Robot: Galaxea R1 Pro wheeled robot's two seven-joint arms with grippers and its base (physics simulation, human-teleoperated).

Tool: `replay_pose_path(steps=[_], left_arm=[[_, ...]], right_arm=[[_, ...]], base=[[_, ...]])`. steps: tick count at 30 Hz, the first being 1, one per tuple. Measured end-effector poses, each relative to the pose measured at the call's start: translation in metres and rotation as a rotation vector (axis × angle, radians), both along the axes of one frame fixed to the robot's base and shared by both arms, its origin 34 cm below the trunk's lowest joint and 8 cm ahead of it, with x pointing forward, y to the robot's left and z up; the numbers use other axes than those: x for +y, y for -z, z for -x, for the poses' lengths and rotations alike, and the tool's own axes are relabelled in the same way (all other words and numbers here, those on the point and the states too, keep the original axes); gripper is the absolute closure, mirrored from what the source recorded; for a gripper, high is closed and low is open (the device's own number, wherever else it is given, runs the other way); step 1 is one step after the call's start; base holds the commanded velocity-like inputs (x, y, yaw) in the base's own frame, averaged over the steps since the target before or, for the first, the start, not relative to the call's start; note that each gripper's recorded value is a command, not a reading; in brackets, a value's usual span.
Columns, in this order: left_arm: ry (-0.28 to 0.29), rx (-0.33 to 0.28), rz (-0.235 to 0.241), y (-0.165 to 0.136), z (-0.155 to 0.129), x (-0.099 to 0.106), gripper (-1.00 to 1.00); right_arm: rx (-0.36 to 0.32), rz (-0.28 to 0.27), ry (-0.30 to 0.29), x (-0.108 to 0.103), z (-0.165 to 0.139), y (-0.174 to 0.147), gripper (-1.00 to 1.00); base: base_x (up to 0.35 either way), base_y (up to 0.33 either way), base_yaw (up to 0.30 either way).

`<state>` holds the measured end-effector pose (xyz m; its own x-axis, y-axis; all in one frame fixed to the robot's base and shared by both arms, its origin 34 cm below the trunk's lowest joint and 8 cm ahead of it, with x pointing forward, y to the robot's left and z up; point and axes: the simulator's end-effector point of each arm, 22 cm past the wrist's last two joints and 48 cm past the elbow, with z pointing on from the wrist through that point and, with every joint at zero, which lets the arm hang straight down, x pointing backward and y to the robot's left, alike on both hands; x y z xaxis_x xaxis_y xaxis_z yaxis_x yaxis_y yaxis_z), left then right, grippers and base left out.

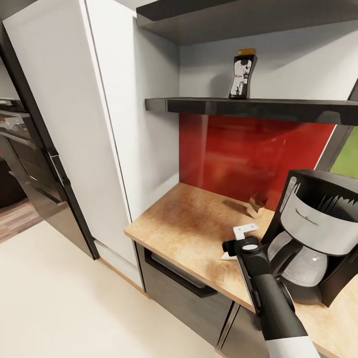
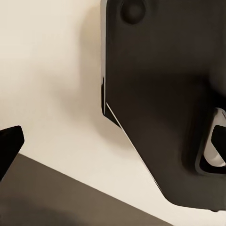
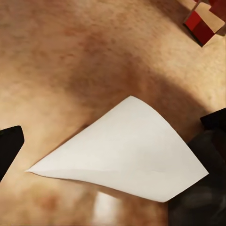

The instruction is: Set up a coffee station on the kitchen countertop: keep the coffee maker on the countertop, move the bottle of coffee from the kitchen shelf to the counter next to the coffee maker, place a paper coffee filter on top of the coffee maker, put the saucer next to the coffee maker with the coffee cup on the saucer, and place the electric kettle next to the coffee maker.

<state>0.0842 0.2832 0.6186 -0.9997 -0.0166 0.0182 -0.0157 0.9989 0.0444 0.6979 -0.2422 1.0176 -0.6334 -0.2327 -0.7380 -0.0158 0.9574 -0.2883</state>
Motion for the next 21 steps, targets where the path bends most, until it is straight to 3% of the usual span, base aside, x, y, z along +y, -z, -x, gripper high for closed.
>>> replay_pose_path(steps=[21], left_arm=[[0.001, 0.001, 0.000, -0.0001, 0.0011, 0.0004, -1.00]], right_arm=[[0.022, 0.006, 0.000, -0.0013, 0.0020, 0.0091, -1.00]], base=[[0.017, 0.000, 0.000]])
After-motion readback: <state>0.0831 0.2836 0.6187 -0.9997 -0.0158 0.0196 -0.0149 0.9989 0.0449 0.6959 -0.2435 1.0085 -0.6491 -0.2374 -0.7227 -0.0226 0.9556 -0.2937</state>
